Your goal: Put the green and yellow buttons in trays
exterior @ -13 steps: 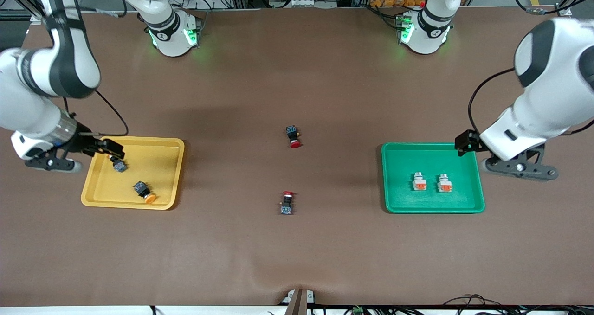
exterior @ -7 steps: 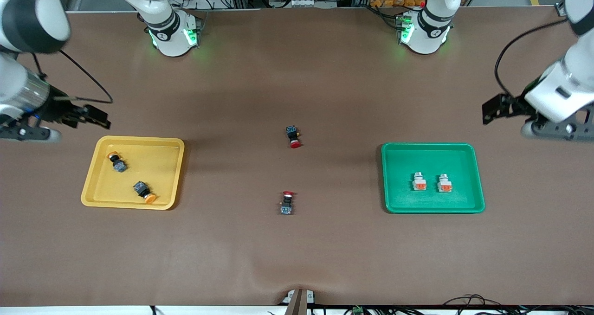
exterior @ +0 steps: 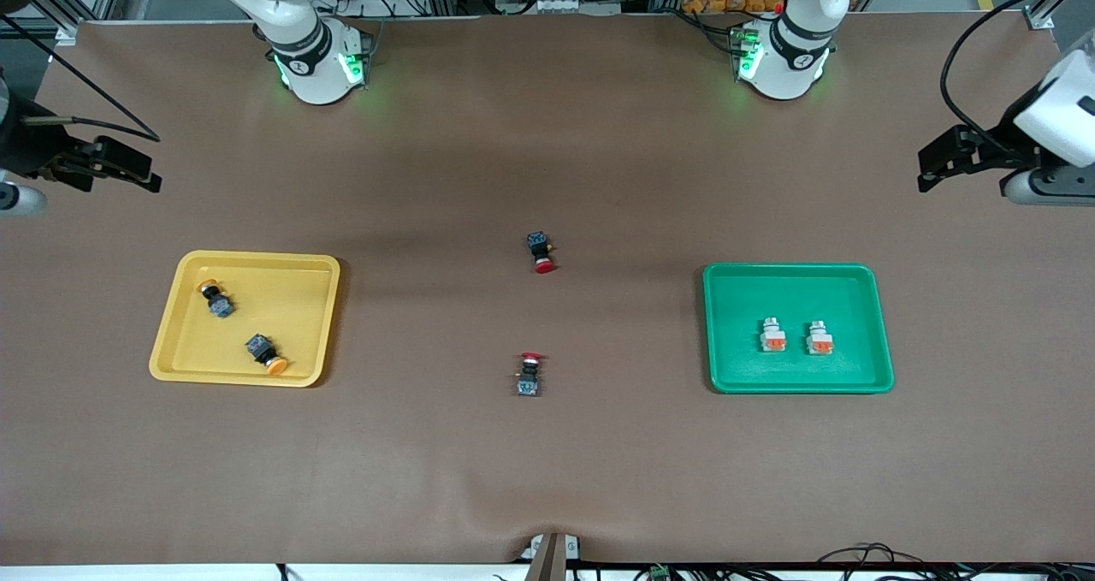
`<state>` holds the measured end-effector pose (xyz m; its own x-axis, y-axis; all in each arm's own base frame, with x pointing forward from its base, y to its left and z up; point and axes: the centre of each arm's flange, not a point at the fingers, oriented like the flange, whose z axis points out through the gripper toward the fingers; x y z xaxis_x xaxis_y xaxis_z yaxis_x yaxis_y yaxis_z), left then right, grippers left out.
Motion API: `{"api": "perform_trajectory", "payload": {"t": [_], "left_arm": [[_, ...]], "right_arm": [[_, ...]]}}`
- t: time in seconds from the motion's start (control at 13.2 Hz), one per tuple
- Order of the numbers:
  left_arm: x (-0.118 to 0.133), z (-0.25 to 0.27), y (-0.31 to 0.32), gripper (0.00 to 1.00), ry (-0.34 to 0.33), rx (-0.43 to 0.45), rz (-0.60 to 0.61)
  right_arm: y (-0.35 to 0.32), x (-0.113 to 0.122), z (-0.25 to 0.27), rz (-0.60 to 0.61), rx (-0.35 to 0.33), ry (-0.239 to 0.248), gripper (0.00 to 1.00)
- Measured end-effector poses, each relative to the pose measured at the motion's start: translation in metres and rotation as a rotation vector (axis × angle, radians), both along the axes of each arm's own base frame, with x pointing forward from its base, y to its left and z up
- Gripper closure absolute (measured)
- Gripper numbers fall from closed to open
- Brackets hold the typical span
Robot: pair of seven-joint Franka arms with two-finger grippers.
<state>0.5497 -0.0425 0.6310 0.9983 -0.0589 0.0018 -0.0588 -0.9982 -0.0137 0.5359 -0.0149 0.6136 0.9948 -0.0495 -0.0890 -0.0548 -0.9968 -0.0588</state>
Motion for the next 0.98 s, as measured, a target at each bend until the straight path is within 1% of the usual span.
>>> {"api": "perform_trajectory", "payload": {"t": [0.23, 0.45, 0.98], "left_arm": [[0.002, -0.002, 0.014, 0.00, 0.003, -0.003, 0.033], [0.002, 0.001, 0.021, 0.00, -0.003, -0.008, 0.101], [0.002, 0.001, 0.018, 0.00, -0.003, -0.008, 0.095]], "right_arm": [[0.000, -0.001, 0.011, 0.002, 0.000, 0.003, 0.00], [-0.001, 0.001, 0.009, 0.000, 0.001, 0.007, 0.00], [-0.002, 0.001, 0.009, -0.001, 0.001, 0.008, 0.00]]}}
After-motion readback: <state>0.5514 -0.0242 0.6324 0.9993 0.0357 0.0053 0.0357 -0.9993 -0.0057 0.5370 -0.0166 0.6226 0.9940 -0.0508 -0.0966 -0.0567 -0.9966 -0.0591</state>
